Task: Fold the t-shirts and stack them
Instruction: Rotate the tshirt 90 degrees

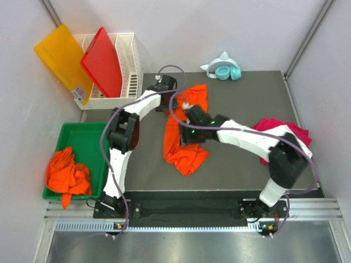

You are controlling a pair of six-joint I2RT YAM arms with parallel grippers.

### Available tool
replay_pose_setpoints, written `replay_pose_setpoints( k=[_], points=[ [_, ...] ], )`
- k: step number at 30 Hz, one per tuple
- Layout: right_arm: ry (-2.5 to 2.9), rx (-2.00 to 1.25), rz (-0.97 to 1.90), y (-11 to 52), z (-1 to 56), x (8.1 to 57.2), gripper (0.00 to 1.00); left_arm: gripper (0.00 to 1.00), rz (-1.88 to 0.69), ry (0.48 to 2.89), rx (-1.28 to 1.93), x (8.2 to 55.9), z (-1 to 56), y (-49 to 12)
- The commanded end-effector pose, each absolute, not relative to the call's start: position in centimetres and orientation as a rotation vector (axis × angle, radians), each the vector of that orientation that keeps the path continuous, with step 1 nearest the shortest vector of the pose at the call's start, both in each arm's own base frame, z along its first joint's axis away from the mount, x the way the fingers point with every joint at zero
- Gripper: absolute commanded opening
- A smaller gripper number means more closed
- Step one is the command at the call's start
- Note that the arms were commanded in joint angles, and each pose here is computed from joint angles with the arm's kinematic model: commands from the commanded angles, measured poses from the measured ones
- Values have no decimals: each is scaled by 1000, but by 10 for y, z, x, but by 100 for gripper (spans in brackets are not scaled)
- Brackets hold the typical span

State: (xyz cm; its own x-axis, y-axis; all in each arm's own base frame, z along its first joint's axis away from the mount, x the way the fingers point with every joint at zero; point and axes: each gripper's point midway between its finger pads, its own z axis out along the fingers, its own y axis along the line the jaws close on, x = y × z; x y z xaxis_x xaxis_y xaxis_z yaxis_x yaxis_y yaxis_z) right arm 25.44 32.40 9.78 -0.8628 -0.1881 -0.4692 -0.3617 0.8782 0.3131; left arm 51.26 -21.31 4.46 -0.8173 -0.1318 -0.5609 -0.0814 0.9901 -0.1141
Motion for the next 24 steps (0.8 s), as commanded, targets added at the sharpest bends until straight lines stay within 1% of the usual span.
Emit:
replay_pose_setpoints(
  k=[1,2,4,5,6,8,9,12,14,17,24],
  points=[
    [2377,-245,468,274,182,296,60,69,-243,2309,-274,525,144,-198],
    [2361,-231,434,266,185,300,61,69,-266,2290,-278,521,159,-198],
    [2364,-204,390,251,183,302,60,68,-286,2315,-267,509,156,-201],
    [2375,-188,360,245,176,304,60,66,-301,2314,-268,503,161,-201],
    [2410,-173,326,235,161,303,60,65,-294,2355,-263,492,146,-201],
    [2453,-142,294,229,140,301,57,63,-320,2388,-254,477,137,-207],
    [2486,-132,265,223,124,296,57,61,-311,2430,-253,465,121,-207],
    [2533,-83,233,217,98,290,54,59,-289,2529,-269,435,92,-209],
    [2549,-51,217,213,89,286,52,58,-249,2551,-253,417,79,-212],
    [2559,-38,180,206,79,284,52,58,-202,2558,-252,402,71,-211],
    [2599,-32,145,202,48,279,51,56,-95,2598,-321,387,50,-197]
  ],
)
